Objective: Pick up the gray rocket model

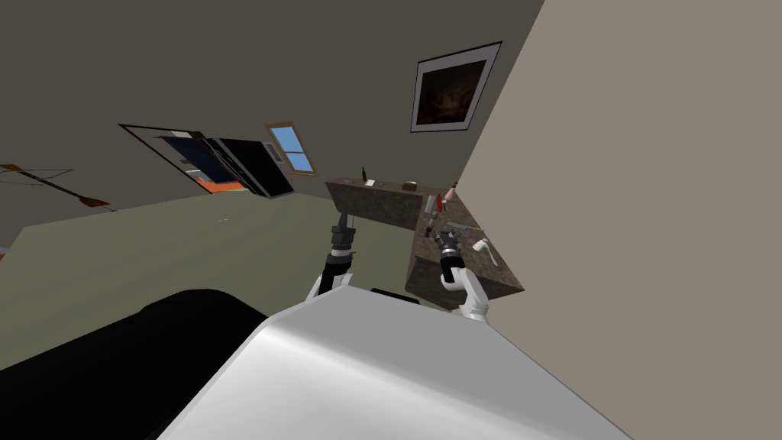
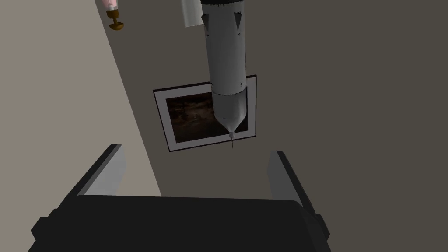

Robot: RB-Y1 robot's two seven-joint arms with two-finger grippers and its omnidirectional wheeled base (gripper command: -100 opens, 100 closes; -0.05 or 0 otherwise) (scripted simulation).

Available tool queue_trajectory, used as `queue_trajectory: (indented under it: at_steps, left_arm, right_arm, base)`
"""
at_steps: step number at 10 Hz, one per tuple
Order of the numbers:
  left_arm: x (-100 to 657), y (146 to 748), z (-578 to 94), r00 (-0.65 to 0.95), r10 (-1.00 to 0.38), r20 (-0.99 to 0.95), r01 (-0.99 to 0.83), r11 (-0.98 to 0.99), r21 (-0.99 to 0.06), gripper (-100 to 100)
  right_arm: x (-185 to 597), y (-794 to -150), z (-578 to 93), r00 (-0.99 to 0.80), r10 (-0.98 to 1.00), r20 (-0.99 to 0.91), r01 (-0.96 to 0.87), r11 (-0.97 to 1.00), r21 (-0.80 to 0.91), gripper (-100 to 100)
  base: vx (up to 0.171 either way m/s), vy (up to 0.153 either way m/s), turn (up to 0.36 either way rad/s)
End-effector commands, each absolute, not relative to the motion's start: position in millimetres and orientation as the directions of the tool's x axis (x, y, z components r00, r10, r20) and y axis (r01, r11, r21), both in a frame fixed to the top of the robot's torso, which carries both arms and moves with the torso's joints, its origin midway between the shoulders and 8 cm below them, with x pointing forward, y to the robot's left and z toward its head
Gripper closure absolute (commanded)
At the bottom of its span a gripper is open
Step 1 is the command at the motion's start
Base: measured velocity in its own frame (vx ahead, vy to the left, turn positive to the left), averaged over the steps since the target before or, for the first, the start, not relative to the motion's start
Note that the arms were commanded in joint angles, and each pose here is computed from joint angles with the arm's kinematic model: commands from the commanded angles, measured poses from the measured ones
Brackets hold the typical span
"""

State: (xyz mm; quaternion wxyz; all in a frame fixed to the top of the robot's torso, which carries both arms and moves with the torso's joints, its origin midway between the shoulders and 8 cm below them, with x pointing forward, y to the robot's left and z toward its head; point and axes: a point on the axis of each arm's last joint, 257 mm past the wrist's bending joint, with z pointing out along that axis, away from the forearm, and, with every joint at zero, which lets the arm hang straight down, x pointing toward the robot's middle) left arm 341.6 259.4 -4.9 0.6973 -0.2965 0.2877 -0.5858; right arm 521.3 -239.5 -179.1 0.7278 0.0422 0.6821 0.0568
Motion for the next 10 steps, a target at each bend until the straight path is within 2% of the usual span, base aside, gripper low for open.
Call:
queue_trajectory:
  at_steps: [1, 10]
  left_arm:
    - [342, 259, -5, 0.148, -0.988, -0.054, 0.646, 0.138, -0.751, 0]
    - [342, 259, -5, 0.148, -0.987, -0.054, 0.646, 0.138, -0.751, 0]
  right_arm:
    - [525, -242, -183, 0.059, 0.100, -0.993, -0.009, 0.995, 0.100, -100]
    - [553, -242, -204, 0.017, -0.088, -0.996, 0.095, 0.992, -0.086, -100]
  base:
    - [0.033, 0.025, 0.015]
    - [0.038, 0.007, 0.031]
